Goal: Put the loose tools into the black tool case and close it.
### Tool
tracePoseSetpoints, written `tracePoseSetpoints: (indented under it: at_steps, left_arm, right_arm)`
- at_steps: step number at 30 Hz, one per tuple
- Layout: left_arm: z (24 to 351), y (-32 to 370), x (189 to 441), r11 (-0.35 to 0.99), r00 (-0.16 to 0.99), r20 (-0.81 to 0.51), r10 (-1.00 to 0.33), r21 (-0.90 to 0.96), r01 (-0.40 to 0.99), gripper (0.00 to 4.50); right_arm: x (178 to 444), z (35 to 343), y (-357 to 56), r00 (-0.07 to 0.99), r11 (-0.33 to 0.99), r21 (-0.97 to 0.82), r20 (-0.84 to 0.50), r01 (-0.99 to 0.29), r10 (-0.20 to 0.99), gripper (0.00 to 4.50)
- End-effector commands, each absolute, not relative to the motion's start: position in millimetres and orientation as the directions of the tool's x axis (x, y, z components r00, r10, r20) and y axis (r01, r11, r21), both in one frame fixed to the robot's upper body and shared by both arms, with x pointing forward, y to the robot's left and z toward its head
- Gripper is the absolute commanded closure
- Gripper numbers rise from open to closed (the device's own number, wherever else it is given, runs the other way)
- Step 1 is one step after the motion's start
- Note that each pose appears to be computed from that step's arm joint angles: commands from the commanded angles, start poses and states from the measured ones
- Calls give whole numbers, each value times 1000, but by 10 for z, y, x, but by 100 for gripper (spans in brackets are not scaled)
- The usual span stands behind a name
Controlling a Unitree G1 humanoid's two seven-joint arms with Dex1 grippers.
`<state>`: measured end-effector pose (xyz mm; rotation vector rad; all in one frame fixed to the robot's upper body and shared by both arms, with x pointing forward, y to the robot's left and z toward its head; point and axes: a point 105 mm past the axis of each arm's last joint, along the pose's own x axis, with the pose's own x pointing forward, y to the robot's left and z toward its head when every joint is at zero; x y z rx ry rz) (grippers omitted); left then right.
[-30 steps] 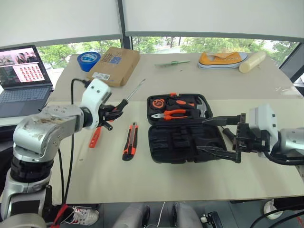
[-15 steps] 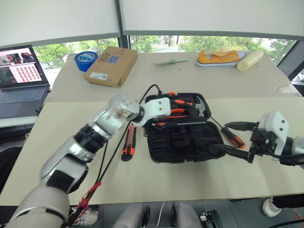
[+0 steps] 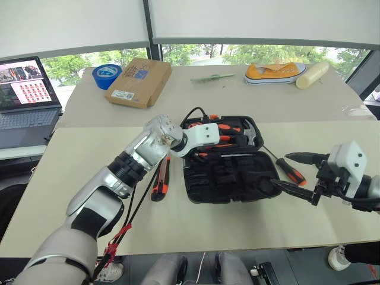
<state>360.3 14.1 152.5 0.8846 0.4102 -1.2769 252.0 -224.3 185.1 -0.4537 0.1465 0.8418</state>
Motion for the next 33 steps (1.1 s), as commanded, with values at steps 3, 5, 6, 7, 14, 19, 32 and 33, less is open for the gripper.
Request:
tracePoseSetpoints:
  at_steps: [3, 5, 6, 7, 14, 19, 32, 33]
  left_arm:
    - [1555, 117, 3574, -10, 275, -710, -648, 370, 929, 364]
    - [1556, 116, 3564, -12, 272, -711, -649, 367, 930, 263]
    - [1562, 111, 3560, -11, 271, -709, -651, 366, 930, 235]
    - [1577, 105, 3555, -12, 271, -707, -654, 367, 930, 197]
    - [1771, 1, 3578, 12, 287, -654, -700, 391, 920, 6]
    - [1693, 2, 3610, -22, 301, -669, -679, 429, 903, 84]
    - [1642, 7, 3475, -137, 196, -701, -686, 389, 911, 161]
    - [1624, 7, 3487, -143, 201, -707, -678, 396, 907, 161]
  right_arm:
    - [2534, 1964, -2245, 689, 583, -382, -265, -717, 675, 0]
    - [2538, 1964, -2244, 690, 584, -382, -263, -716, 674, 0]
    - [2540, 1964, -2245, 691, 585, -382, -262, -716, 674, 0]
    - [2541, 1961, -2246, 691, 586, -382, -262, -715, 673, 0]
    - [2545, 1948, -2246, 694, 593, -375, -255, -713, 673, 0]
    - [2547, 1950, -2247, 696, 596, -376, -251, -710, 672, 0]
    - [2537, 1932, -2301, 707, 609, -370, -255, -702, 660, 0]
    - [2536, 1930, -2301, 707, 609, -370, -254, -702, 660, 0]
